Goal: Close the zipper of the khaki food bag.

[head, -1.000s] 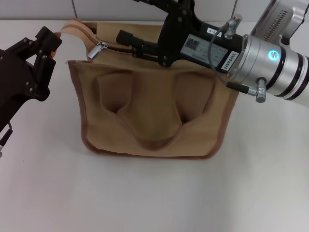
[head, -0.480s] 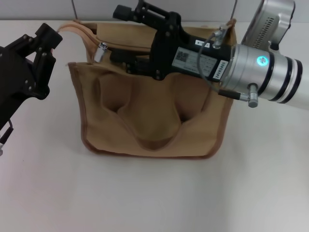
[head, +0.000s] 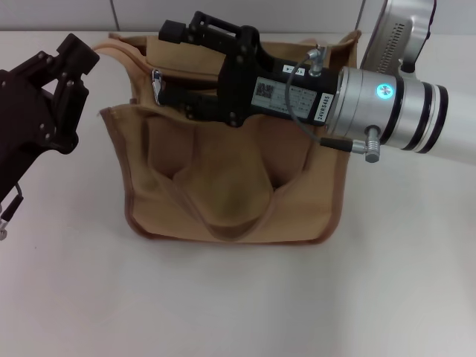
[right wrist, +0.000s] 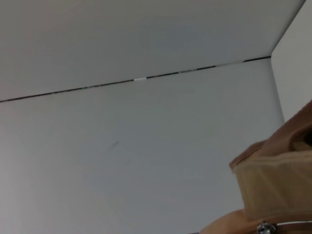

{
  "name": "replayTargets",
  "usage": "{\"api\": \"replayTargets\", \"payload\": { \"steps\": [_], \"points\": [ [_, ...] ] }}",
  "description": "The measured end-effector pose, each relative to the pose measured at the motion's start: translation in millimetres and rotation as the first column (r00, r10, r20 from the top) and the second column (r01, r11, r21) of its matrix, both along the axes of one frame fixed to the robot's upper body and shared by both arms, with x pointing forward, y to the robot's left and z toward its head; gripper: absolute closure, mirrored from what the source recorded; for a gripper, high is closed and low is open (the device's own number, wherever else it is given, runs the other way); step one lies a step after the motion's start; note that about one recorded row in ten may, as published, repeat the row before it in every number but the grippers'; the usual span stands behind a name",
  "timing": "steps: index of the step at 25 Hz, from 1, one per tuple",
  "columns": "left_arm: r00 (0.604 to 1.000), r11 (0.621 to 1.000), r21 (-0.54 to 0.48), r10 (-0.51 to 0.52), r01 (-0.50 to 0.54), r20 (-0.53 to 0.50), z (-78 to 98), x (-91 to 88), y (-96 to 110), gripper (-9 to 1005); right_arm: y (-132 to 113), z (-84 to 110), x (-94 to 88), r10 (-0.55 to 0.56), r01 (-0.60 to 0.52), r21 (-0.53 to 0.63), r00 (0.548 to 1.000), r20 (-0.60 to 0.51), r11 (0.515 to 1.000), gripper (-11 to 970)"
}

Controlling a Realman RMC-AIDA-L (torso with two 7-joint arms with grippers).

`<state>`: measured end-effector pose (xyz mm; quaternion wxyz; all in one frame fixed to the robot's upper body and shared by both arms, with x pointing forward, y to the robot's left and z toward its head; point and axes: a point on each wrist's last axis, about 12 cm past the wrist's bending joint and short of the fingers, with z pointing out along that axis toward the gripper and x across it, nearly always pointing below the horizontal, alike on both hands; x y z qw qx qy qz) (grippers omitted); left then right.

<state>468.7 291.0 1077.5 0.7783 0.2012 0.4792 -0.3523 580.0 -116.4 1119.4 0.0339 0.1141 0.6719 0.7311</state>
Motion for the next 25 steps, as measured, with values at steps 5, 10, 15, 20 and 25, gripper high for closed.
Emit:
{"api": "replayTargets", "payload": {
  "steps": [5,10,15,20,25],
  "points": [
    [1.0,1.0,-0.001,0.004,-0.004,0.002,0.0,0.1,0.1,905,-1.1,4.0,-2.4,0.018,-0.019,0.019,0.999,0.043,1.0,155],
    [1.0,1.0,-0.001,0.007,-0.007,0.004,0.0,-0.4,0.5,905,-8.2,4.3,-3.9,0.016,-0.018,0.023,0.997,0.08,1.0,156],
    [1.0,1.0,-0.001,0.006,-0.006,0.005,0.3,0.1,0.2,905,-20.7,6.2,-1.5,-0.005,0.003,0.023,0.994,0.112,1.0,156],
    [1.0,1.0,-0.003,0.006,-0.006,0.004,0.3,0.1,0.3,905,-29.6,7.9,2.2,-0.04,0.037,0.027,0.991,0.131,0.999,156],
    [1.0,1.0,-0.004,0.005,-0.005,0.004,0.3,0.2,0.1,905,-29.3,10.3,5.8,-0.042,0.04,0.011,0.987,0.157,0.999,156]
  ]
}}
